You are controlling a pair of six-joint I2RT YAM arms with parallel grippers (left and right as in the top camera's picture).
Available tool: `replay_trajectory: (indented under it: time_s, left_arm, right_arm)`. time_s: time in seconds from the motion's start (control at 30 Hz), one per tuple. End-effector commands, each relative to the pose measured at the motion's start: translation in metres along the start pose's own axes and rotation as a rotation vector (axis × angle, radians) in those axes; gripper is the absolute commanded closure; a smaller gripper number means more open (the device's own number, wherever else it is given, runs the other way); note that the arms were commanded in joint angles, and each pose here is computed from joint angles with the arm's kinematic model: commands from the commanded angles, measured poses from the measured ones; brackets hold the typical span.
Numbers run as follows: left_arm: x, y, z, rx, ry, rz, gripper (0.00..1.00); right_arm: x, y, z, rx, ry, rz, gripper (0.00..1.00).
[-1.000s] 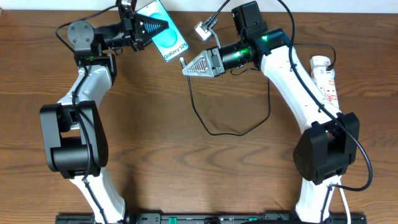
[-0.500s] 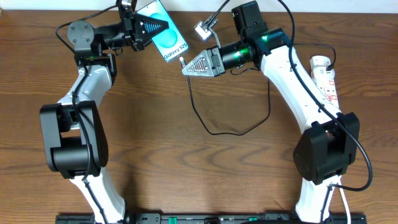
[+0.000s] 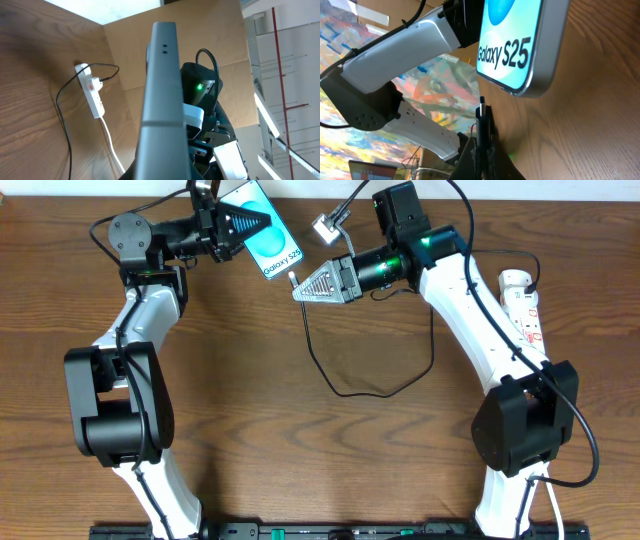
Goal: Plug charger to phone and switch on socket
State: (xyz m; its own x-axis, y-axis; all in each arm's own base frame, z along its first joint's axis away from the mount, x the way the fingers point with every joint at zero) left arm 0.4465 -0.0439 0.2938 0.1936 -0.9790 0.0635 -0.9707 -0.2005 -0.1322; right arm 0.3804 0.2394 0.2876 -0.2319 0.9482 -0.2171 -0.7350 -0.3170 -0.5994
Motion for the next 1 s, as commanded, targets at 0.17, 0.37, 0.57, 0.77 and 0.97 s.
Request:
replay_trajectory:
  time_s: [0.17,0.37,0.57,0.77,0.97]
  left_arm:
    - [-0.0002,-0.0012,-0.0094,0.032,0.008,-0.009,0.93]
    - [-0.0002,-0.0013,-0.0094,0.032,0.008,-0.01,0.93]
    - [-0.0002,-0.0013,-0.0094,0.031,0.008,-0.01,0.93]
    - [-0.0002,-0.0012,-0.0094,0.031,0.008,-0.009,0.93]
    - [0.0016,-0.0007,-0.0094,0.032,0.008,-0.005,0.93]
  right_arm:
    - [0.0008,0.0045,-0.0068,0.02,-0.022,0.0,0.99]
    - [0.0058,0.0049,-0.0067,0.013,-0.015,0.009,0.99]
    - [0.0085,0.0045,-0.0057,0.004,-0.017,0.012,0.99]
    - [0.009,0.0044,-0.0058,0.001,-0.016,0.013,0.99]
    - [0.0088,0.004,-0.006,-0.002,-0.015,0.011,0.99]
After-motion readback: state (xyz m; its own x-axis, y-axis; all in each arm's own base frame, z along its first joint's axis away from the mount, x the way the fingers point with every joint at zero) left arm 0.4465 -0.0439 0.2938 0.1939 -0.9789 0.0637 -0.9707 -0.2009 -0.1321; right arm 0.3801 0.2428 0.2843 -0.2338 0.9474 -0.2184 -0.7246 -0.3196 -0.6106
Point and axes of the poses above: each gripper's point midway between its finger pads, its own x axis out along the fingers, its own z axis along the line the jaws close on, y = z × x, the point moved 9 cm from there along -x, back along the fingers, and after that the axes turned 9 degrees about -x, right-handed, at the moved point
